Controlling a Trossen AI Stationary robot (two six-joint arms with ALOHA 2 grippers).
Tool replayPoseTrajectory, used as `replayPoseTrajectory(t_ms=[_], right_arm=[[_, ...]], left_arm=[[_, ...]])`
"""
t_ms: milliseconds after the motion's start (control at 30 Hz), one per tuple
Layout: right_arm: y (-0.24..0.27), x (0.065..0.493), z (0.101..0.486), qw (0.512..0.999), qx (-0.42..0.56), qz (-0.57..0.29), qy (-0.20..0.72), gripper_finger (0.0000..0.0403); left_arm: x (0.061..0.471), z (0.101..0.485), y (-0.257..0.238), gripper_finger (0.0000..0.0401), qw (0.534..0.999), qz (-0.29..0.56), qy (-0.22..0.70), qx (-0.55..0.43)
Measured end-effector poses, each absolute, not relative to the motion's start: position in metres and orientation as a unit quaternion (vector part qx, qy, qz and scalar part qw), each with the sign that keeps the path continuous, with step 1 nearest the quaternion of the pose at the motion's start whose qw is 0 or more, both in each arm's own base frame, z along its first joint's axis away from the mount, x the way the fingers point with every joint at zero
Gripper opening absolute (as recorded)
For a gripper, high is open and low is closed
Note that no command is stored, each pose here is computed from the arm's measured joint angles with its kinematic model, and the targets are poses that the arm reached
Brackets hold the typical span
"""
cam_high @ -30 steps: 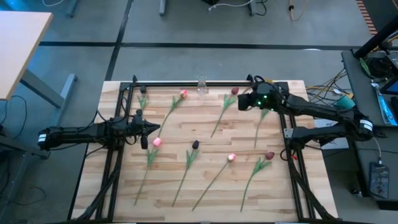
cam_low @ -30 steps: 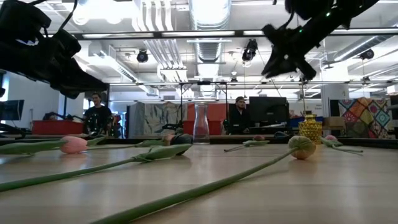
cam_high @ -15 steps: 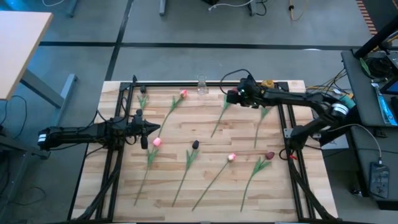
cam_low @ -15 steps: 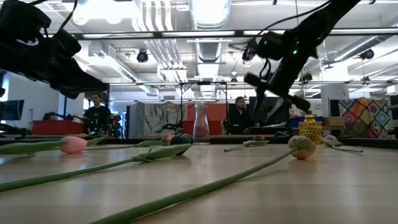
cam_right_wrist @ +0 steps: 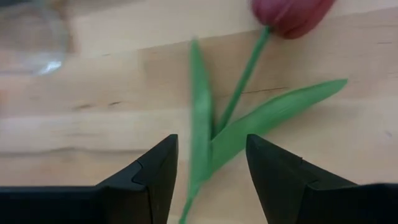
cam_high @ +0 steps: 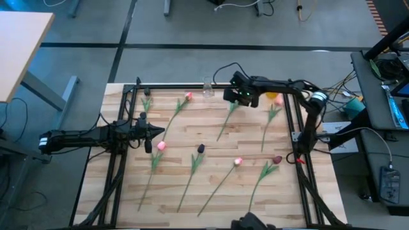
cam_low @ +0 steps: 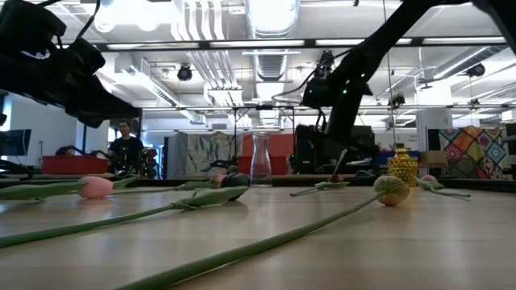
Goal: Sort flowers into vase by color
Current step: Put the top red tulip into the crystal vase
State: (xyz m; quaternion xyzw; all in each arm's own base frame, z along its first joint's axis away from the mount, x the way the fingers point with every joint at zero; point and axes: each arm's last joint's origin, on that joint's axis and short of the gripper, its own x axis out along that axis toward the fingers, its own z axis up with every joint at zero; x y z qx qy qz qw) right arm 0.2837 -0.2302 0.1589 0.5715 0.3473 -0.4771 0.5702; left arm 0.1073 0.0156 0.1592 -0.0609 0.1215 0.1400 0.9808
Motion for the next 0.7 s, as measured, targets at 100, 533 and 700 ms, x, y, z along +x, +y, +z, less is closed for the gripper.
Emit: replayPoseTrajectory(t_ms=[100, 533, 700], right_arm=[[-0.238, 0.289, 0.154, 0.555, 0.573, -0.483, 0.361, 0.0180], [-0.248, 0.297, 0.138, 0.508, 0.582, -0.517, 0.370, 0.0120], [-0.247, 0.295, 0.141, 0.521, 0.557, -0.527, 0.376, 0.0060]], left_arm=[[0.107, 0.159, 0.016, 0.0000, 0.981, 0.140, 0.122, -0.061], [0.107, 0.159, 0.016, 0.0000, 0.981, 0.140, 0.123, -0.061], [0.107, 0.159, 0.016, 0.0000, 0.981, 0.140, 0.123, -0.061]])
